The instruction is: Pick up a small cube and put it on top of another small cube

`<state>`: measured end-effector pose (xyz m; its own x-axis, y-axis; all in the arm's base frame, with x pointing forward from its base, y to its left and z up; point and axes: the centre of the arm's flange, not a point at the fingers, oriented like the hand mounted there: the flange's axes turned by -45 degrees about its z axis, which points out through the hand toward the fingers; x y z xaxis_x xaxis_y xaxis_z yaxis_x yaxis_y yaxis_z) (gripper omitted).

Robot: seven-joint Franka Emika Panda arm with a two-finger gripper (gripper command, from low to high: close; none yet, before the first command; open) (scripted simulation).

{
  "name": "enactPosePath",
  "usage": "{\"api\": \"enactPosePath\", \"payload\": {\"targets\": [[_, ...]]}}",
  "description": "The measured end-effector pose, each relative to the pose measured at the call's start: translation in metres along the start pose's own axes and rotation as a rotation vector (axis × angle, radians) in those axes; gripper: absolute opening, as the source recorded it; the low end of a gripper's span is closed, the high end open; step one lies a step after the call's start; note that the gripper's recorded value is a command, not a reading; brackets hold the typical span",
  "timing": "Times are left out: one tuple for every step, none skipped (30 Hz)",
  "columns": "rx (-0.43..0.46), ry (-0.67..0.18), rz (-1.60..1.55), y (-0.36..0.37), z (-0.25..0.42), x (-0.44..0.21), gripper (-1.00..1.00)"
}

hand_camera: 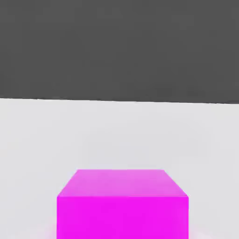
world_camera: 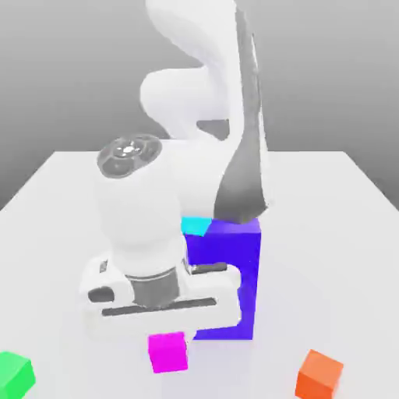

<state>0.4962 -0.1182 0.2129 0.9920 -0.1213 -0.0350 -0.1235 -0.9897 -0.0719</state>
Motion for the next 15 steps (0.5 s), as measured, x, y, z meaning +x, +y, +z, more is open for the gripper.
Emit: {"api": "enactPosePath", "payload": {"targets": [[-0.012,0.006,0.050,0.021,-0.004,0.002,-1.00],[-0.024,0.011,0.099,0.043,-0.009,0.003,-1.00],[-0.037,0.017,0.148,0.065,-0.014,0.004,-1.00],[-0.047,0.025,0.206,0.089,-0.020,0.004,-1.00],[-0.052,0.032,0.266,0.114,-0.027,0.003,-1.00],[-0.057,0.041,0.327,0.139,-0.032,0.003,-1.00],[-0.060,0.046,0.359,0.153,-0.026,0.003,-1.00],[-0.062,0.048,0.374,0.161,-0.015,0.003,-1.00],[-0.063,0.049,0.382,0.165,-0.001,0.003,-1.00],[-0.063,0.049,0.388,0.168,0.013,0.003,1.00],[-0.063,0.049,0.388,0.168,0.013,0.003,1.00],[-0.063,0.049,0.388,0.168,0.013,0.003,1.00],[-0.063,0.049,0.388,0.168,0.013,0.003,1.00],[-0.063,0.049,0.388,0.168,0.013,0.003,1.00],[-0.063,0.049,0.388,0.168,0.013,0.003,1.00]]}}
